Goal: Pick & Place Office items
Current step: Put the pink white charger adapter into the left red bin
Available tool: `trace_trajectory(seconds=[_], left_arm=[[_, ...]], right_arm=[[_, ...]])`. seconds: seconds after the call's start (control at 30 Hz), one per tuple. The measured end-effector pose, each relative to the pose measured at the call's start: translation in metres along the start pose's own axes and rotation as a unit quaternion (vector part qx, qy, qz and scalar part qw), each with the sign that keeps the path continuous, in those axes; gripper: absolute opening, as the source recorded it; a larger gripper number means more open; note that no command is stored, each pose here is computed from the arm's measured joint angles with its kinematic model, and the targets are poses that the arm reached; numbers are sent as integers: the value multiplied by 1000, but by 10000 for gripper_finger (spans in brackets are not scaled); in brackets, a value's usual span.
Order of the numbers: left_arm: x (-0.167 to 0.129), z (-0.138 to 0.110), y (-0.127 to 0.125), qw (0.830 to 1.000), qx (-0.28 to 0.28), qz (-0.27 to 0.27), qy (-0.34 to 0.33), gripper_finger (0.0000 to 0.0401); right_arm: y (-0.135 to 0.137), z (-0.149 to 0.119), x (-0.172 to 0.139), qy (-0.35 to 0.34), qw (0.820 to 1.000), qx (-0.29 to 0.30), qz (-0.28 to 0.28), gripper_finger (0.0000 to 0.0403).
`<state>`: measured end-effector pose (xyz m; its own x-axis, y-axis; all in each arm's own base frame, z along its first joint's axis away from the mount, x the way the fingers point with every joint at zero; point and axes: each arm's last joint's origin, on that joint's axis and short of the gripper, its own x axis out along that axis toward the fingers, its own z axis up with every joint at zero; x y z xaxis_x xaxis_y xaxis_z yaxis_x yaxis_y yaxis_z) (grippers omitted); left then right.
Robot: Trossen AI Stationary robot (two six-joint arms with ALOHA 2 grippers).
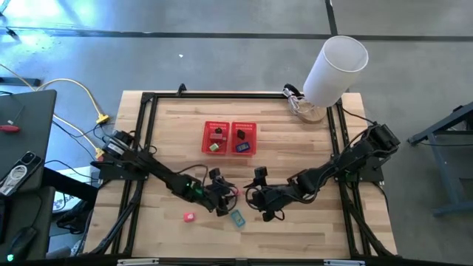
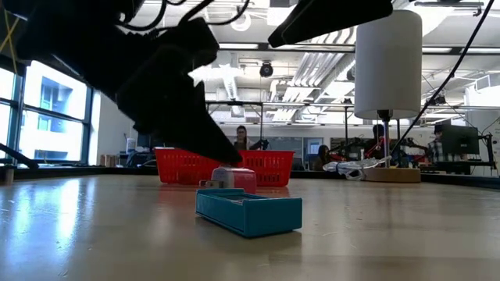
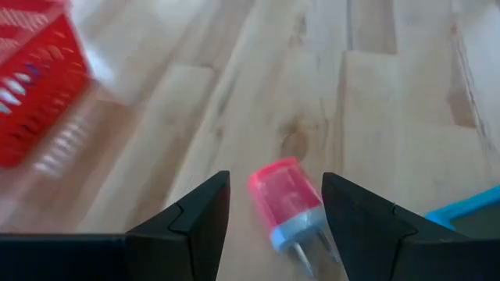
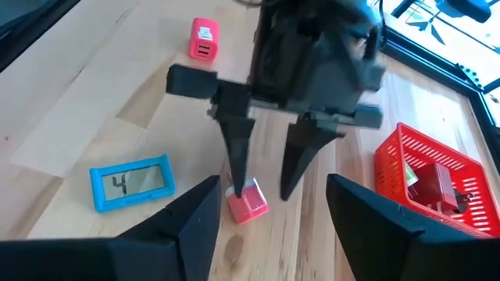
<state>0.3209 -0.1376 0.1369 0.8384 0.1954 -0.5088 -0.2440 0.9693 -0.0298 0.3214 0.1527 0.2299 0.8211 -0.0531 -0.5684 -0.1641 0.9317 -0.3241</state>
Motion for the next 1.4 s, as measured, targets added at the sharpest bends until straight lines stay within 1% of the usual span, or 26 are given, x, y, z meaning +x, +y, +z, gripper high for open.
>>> trace_trajectory(seconds=[0.1,0.3,0.47,0.6,0.9,1.0,1.13,1.4], left_arm=[[5,-5,-2,1000,-5,-10,8,195],[9,-8,0,1000,-11,-10,18,195],[13,-13,7,998,-30,-5,56,195],[20,-17,8,998,-39,-6,55,195],[23,-17,7,999,-13,-12,45,193],[23,-17,8,999,-13,-13,45,175],[25,-16,10,999,-16,-10,45,129],[25,-16,11,999,-8,-5,43,125]], right_arm=[[0,0,0,-1,1000,1,0,219],[0,0,0,-2,1000,1,0,219],[0,0,0,-2,1000,1,0,219],[0,1,0,-3,1000,1,0,219],[0,0,0,-2,1000,1,0,219],[0,0,0,2,1000,-1,0,219],[0,-2,0,10,1000,-4,1,219],[0,-6,0,27,1000,14,0,219]])
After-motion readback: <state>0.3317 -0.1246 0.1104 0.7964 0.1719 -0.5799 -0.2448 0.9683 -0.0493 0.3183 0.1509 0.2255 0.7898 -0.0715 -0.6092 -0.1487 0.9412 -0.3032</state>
